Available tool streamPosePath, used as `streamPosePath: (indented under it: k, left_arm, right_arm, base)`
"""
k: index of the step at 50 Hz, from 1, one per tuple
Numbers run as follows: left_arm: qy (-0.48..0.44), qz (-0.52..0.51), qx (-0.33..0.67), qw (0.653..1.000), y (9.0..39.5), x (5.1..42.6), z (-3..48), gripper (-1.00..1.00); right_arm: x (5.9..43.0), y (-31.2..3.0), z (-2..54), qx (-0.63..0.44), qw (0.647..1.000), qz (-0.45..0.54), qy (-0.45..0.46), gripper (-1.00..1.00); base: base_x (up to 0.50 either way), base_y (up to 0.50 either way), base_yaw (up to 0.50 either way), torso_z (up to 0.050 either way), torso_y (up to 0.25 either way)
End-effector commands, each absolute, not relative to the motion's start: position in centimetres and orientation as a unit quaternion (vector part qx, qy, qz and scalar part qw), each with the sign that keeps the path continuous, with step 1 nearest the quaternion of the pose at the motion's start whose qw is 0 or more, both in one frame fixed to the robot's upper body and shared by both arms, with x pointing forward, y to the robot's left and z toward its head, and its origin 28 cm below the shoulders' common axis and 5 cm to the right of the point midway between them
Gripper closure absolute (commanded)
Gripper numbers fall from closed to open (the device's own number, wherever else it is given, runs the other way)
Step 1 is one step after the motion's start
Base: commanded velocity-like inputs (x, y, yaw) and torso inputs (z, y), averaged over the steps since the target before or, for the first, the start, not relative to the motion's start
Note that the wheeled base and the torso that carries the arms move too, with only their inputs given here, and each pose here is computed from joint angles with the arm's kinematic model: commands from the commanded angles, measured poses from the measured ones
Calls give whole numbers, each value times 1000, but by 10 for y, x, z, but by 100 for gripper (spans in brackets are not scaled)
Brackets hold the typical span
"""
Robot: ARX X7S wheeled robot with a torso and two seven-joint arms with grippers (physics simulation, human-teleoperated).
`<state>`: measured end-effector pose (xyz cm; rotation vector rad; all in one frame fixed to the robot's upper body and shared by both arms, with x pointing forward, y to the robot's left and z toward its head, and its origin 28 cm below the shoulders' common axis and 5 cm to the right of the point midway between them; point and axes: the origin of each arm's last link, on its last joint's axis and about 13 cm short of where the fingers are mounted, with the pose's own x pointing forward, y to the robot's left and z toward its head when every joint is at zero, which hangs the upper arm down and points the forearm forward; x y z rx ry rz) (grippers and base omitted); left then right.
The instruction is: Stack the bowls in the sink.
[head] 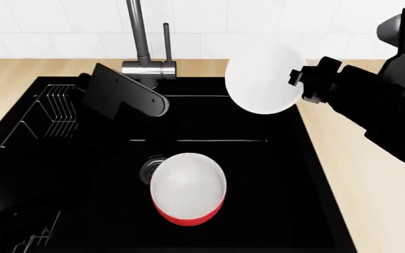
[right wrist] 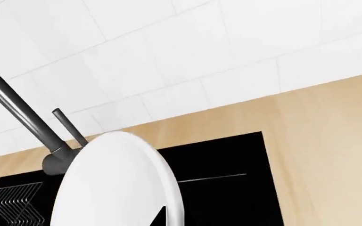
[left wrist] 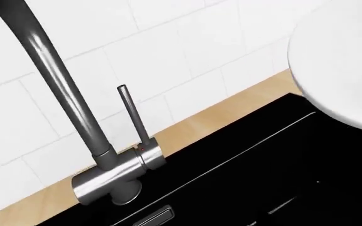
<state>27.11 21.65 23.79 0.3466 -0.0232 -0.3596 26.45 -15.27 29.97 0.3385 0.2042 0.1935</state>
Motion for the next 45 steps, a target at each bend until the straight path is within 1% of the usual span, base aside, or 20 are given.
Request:
streamPosePath:
  k: [1,15,32,45]
  left_arm:
    - [-37,-160,158,974,223,264,249,-100]
    - [-62,-124,140,980,233,260,256,-100]
    - [-68,-113,132,983,236,258,258,-100]
    - [-70,-101,123,985,238,260,259,-100]
  right_arm:
    - [264,-143,306,134,976,114,126,100]
    - [264,-129,301,123,967,156,160,100]
    - [257,-116,287,117,951,212,194,100]
    - [257,-112,280,128,940,230,215,100]
  base:
    - [0,0,0,0,0]
    - [0,0,0,0,0]
    - [0,0,0,0,0]
    - [0,0,0,0,0]
